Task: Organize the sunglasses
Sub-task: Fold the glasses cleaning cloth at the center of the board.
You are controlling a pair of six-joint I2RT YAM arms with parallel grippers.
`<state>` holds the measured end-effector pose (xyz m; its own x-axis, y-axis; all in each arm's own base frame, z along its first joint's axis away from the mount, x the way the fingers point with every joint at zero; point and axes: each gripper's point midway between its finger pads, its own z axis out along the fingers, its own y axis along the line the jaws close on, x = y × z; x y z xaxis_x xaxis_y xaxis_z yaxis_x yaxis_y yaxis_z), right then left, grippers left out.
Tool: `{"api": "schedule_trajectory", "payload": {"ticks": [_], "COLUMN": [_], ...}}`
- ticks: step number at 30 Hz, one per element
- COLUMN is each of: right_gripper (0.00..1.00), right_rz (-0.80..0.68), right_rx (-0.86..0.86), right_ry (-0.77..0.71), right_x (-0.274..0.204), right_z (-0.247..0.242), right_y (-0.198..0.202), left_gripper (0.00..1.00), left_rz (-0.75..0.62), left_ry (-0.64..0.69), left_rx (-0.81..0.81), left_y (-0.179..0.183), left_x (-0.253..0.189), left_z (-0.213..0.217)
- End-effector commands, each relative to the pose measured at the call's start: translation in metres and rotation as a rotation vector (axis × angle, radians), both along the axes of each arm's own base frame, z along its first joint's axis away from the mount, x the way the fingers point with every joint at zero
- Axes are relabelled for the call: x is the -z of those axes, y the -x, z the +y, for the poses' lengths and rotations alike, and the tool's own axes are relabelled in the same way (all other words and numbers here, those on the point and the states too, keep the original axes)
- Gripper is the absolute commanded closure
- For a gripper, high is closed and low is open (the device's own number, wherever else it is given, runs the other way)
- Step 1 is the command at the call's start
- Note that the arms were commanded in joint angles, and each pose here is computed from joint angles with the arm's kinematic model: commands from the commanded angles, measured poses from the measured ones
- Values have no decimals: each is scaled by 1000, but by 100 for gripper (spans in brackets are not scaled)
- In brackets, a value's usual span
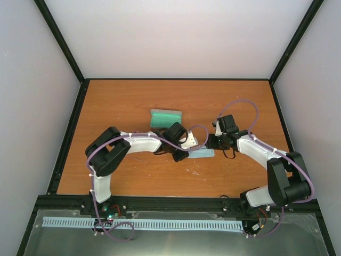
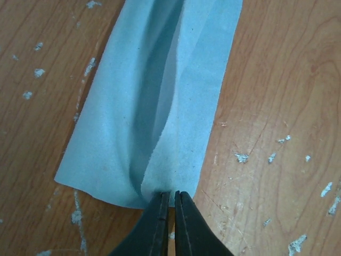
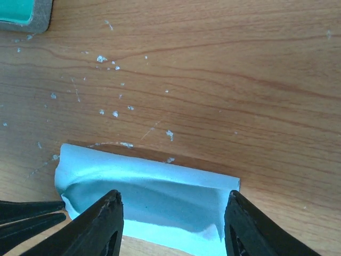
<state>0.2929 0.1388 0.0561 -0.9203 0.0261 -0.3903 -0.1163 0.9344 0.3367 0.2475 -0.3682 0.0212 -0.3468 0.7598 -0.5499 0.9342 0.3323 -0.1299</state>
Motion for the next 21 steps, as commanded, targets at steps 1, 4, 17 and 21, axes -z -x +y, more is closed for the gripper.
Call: {"api": "schedule_trajectory", "payload": {"ticks": [1,4,17,21], "right_gripper": [47,46,33,26], "right_rz": [-33,-29,-22,-32], "right_rx": [38,40,100,111], "right_ry": [-33,-51,41,115], "right_x": [-8,-6,-3,-10], "right_z": [2,5,-13,-25], "right_y": [-11,-12,-7,-9], "left_gripper": [92,92,70,58], "left_rz": [-39,-45,-126,-177], "left_ry": [51,51,43,88], "left_rx": [40,43,-12,-48], "left_y": [6,8,-1,-2], "left_x": [-18,-19,-31,-55], "left_z": [-10,-8,3,10]}}
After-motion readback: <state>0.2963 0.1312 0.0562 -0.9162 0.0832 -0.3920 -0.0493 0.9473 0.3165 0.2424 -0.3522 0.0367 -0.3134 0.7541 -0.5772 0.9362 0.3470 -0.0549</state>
